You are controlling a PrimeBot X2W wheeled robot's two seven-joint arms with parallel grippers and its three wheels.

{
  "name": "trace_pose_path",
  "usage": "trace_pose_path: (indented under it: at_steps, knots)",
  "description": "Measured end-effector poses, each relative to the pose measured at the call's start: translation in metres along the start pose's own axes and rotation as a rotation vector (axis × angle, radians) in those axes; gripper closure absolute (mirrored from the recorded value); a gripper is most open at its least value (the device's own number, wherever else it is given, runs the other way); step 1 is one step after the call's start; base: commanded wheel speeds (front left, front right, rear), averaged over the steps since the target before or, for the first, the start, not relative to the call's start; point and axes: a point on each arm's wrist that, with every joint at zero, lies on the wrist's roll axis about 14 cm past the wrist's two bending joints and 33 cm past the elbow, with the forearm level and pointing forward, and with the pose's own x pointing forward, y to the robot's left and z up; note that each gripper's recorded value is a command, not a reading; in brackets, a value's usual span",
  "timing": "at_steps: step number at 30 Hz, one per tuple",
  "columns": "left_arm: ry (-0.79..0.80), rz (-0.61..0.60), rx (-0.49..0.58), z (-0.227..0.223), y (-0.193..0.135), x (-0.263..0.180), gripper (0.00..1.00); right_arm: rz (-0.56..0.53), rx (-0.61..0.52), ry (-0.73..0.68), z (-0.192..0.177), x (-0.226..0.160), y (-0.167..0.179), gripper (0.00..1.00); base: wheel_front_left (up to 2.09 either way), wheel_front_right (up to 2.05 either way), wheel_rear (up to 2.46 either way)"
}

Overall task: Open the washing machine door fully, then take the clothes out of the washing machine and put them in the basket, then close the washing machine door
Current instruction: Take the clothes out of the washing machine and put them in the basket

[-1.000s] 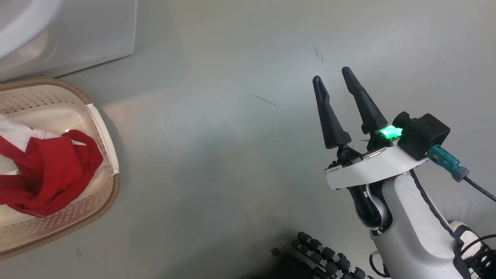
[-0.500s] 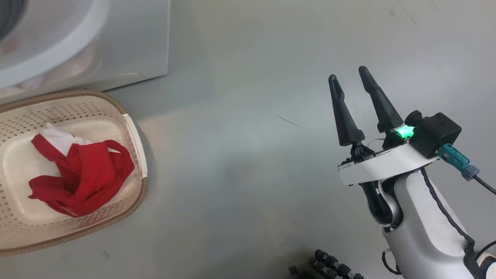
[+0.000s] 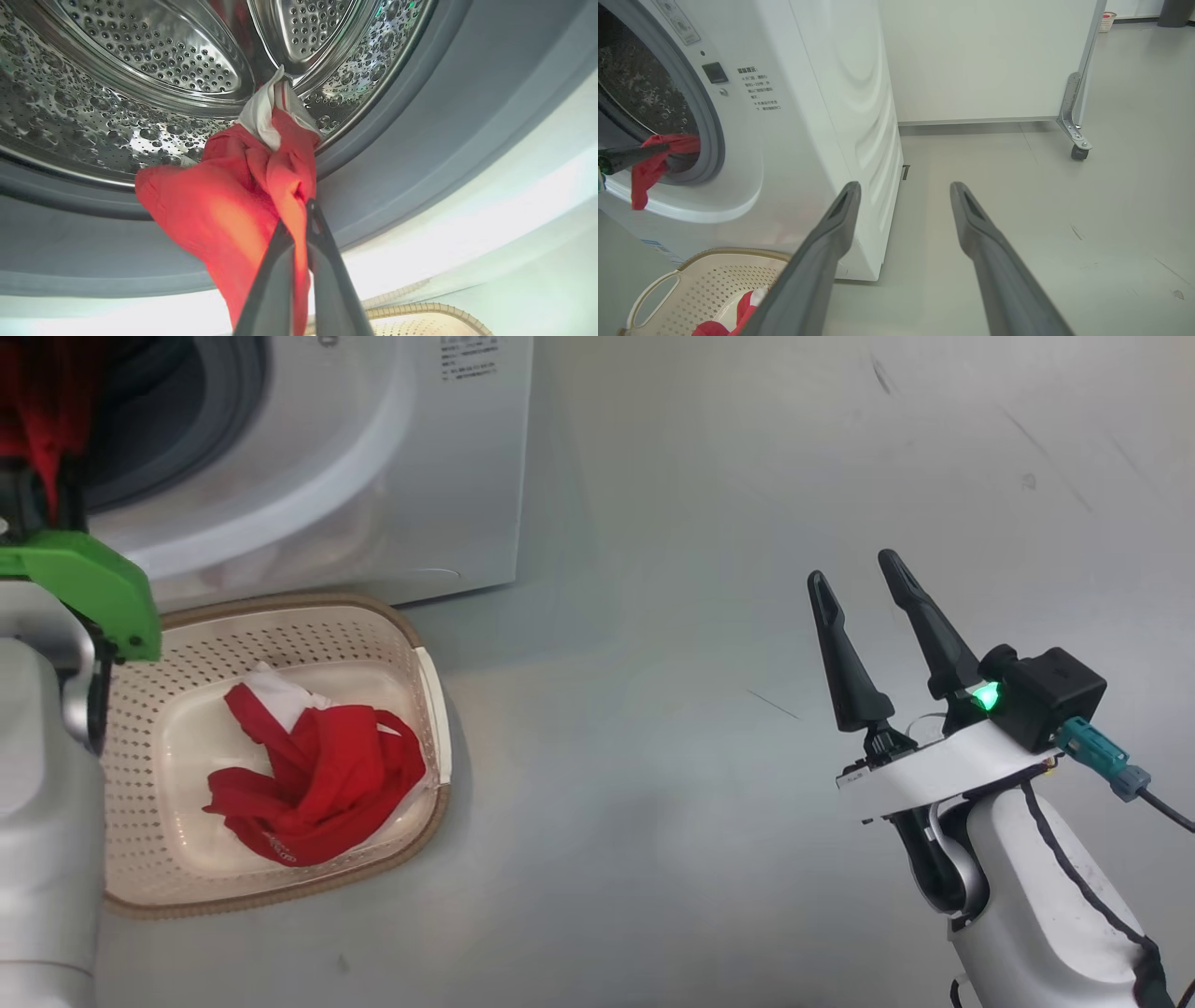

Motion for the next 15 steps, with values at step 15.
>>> trace_pose_path:
  at_steps: [15]
  knots:
    - [-0.145,-0.030,0.014,0.017,-0.010,-0.089,1.00,0.110,0.024,-0.033,0.013,-0.020,0.044,0.00,0.00,0.00,0.00]
